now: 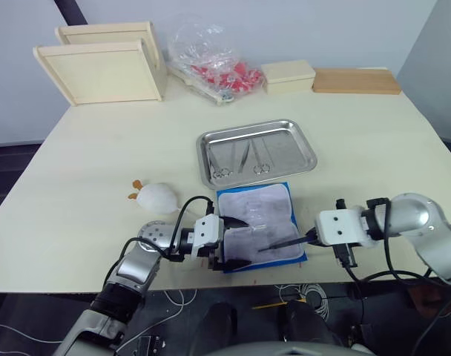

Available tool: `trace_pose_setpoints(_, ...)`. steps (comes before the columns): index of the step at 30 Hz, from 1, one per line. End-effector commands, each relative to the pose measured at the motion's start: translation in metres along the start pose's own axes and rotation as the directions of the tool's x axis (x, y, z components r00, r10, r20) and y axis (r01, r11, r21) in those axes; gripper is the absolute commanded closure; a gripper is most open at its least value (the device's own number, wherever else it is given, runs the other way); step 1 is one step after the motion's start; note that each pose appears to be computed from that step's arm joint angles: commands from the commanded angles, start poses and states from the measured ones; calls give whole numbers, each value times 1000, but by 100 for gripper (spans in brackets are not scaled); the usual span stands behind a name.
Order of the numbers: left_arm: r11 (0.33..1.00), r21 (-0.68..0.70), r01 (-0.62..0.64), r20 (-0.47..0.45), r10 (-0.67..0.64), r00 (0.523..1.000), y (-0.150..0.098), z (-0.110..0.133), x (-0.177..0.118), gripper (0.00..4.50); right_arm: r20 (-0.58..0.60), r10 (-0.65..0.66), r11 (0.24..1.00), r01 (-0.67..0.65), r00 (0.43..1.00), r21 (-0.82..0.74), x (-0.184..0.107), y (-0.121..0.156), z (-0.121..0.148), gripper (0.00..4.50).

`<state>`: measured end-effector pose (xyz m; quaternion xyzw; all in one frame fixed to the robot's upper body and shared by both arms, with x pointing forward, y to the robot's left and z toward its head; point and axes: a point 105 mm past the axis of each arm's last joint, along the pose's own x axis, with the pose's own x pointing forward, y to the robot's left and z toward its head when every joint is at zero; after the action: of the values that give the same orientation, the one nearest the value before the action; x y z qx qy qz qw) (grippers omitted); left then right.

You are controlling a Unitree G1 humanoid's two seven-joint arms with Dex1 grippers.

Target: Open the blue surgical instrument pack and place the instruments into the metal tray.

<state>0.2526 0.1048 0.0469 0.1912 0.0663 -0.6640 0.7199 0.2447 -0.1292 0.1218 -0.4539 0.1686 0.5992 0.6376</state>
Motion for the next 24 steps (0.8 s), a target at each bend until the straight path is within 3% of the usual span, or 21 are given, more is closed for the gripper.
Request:
trace_pose_setpoints(1,989,-134,62,-136,-81,987,-26,-43,2,0,-14,-26,999,25,1000,-31,-16,-4,-1,443)
trace_pose_setpoints(12,989,-135,60,-134,-78,988,-27,-42,2,0,-89,-55,996,49,994,-69,-50,-12,-17,443)
trace_pose_setpoints(24,989,-135,58,-132,-76,988,-28,-41,2,0,113,-302,948,285,947,144,-62,-54,1,443)
